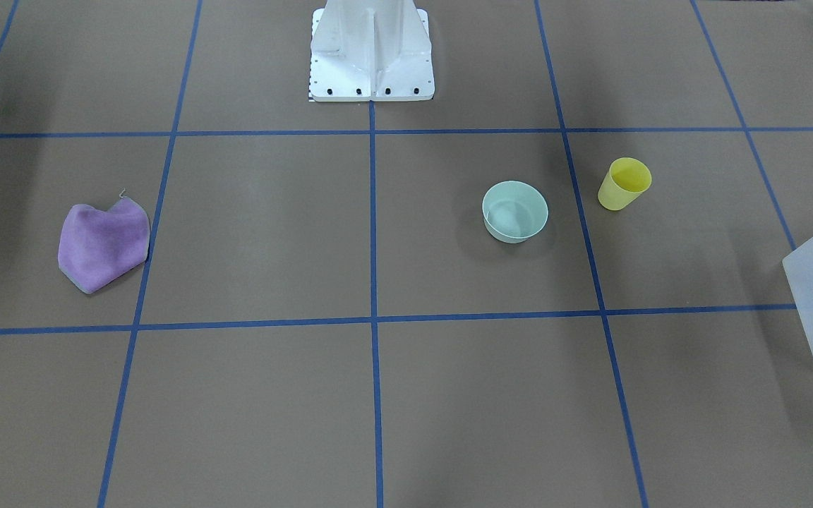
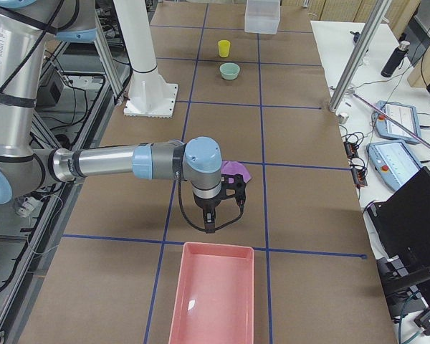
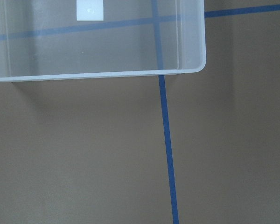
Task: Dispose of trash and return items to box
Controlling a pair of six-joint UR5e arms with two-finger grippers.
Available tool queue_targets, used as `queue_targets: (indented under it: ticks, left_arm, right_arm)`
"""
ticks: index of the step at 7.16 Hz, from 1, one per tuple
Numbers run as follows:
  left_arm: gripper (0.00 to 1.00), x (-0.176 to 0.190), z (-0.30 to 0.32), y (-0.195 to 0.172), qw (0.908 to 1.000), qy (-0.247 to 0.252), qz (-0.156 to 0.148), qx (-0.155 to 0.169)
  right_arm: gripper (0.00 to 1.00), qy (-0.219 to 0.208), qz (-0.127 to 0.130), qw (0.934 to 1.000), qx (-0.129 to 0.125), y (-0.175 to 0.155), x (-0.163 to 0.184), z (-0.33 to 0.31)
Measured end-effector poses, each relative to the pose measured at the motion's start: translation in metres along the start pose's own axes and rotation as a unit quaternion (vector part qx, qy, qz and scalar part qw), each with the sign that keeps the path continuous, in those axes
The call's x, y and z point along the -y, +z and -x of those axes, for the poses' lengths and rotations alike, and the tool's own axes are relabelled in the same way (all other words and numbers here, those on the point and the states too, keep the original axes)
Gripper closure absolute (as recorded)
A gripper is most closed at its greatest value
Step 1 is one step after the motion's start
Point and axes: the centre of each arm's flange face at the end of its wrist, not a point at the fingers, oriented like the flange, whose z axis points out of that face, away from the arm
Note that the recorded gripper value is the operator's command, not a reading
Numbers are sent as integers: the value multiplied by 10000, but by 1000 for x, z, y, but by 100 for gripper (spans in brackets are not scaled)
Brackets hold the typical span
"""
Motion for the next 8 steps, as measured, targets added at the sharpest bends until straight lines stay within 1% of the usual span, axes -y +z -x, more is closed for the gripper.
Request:
queue_targets:
  ticks: [1,2,3,4,5,6,7,8]
  left_arm:
    - [1,0,0,0,10000,5,-5,3]
    - [1,2,-2,-3,10000,31,-27,17]
    - [1,9,-8,-10,9999,118,-104,48]
    - [1,24,-20,-24,9991,307,-277,83]
    - [1,48,-37,-46,9946,746,-698,161]
    - [1,71,-52,-64,9824,1315,-1302,252]
    - [1,82,-54,-65,9710,1660,-1709,194]
    - [1,84,-53,-60,9636,1847,-1933,35]
  right_arm:
    - [0,-66,-30,10000,12,-2,1,4]
    - [0,-208,-126,9997,11,-6,4,11]
    - [0,-463,-375,9982,-19,-11,10,17]
    - [0,-738,-682,9949,-32,-12,18,18]
    - [0,-827,-871,9927,76,-6,22,14]
    - [0,-764,-937,9923,250,1,22,11]
    - [0,-760,-1005,9913,369,4,22,10]
    - [0,-737,-1110,9901,449,3,26,15]
